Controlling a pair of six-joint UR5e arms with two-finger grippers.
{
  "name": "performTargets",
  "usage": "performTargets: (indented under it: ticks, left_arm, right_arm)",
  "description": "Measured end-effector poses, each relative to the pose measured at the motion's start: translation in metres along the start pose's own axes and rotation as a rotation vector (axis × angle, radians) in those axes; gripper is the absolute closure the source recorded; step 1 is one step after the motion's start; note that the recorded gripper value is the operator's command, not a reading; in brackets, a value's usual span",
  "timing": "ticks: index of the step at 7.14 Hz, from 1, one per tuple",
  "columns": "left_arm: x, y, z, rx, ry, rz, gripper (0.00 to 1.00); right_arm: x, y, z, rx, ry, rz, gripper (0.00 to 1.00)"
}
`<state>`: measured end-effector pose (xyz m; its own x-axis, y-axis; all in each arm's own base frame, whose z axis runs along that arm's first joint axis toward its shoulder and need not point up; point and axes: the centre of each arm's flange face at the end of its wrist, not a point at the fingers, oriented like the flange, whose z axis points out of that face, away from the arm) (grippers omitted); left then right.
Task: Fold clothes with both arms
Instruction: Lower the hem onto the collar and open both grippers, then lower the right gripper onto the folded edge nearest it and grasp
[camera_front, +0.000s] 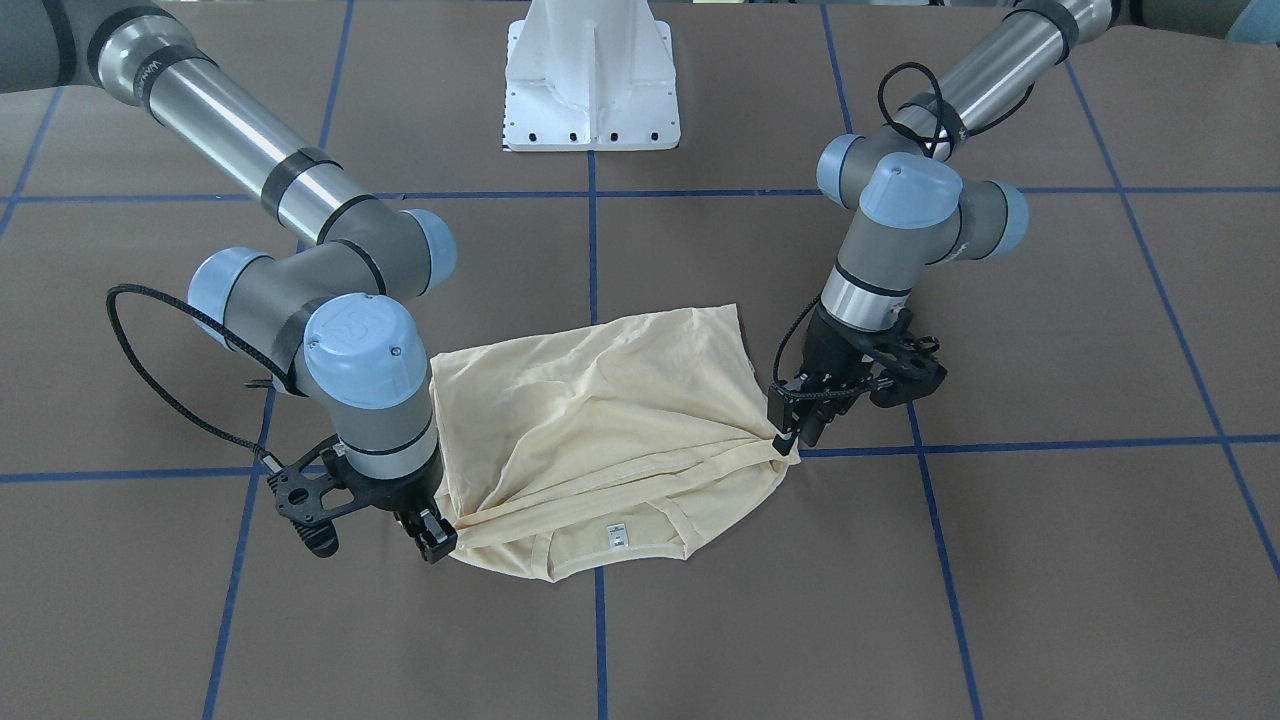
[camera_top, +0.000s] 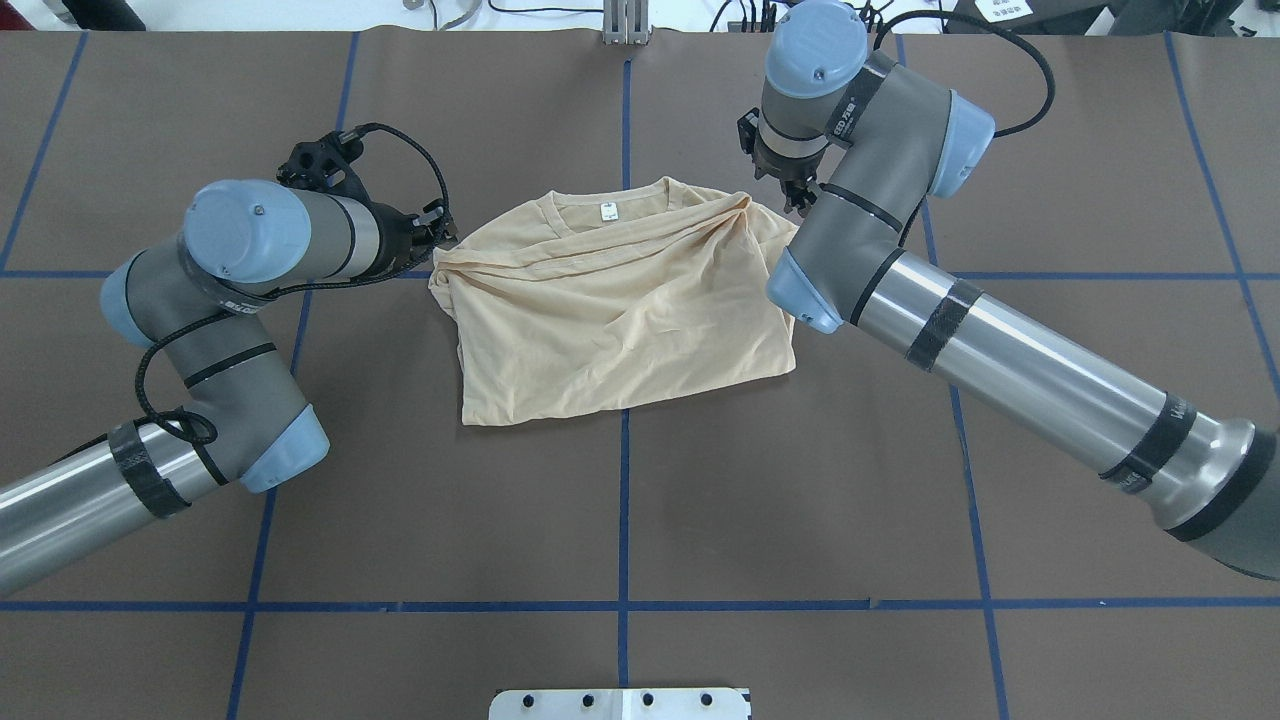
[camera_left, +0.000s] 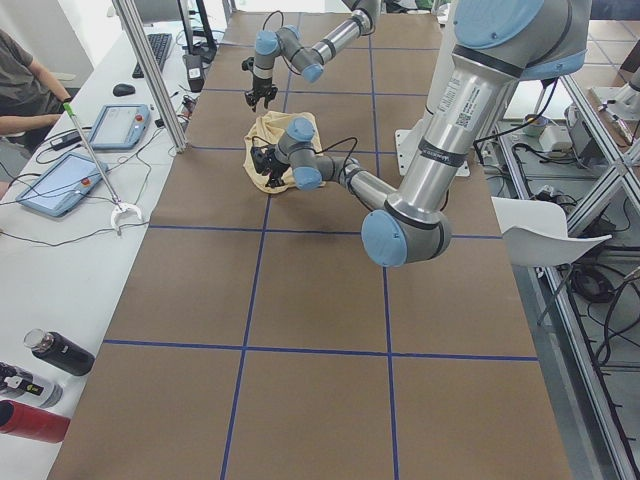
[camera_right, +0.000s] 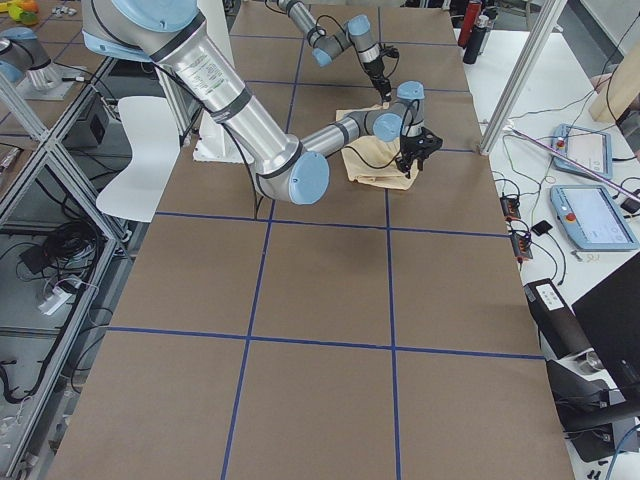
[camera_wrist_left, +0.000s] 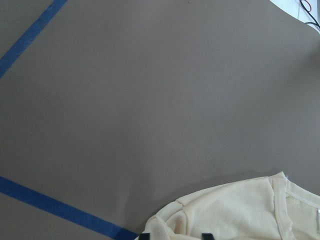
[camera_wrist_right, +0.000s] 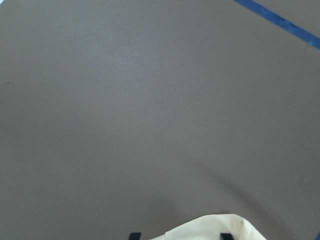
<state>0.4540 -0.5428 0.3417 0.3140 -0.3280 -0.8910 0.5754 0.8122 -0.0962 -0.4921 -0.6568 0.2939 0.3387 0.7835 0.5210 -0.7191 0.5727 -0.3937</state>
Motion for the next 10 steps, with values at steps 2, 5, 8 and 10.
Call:
performTargets:
  ticks: [2,5,8,10]
  left_arm:
    - [0.01,-0.007,-0.016,0.003,0.044,0.0,0.49]
    - [0.018,-0.009,-0.051,0.011,0.098,0.003,0.47]
    - [0.006,-0.011,-0.054,0.022,0.089,0.001,0.46]
    - [0.005,-0.011,-0.054,0.024,0.088,0.0,0.46]
  right_arm:
    - [0.03,-0.001,-0.024,-0.028,-0.054,-0.008,0.25]
    - [0.13,0.015,-0.051,-0.088,-0.099,0.07,0.22]
    - [0.174,0.074,-0.039,-0.113,-0.118,0.16,0.21]
    - [0.182,0.102,-0.032,-0.123,-0.131,0.167,0.21]
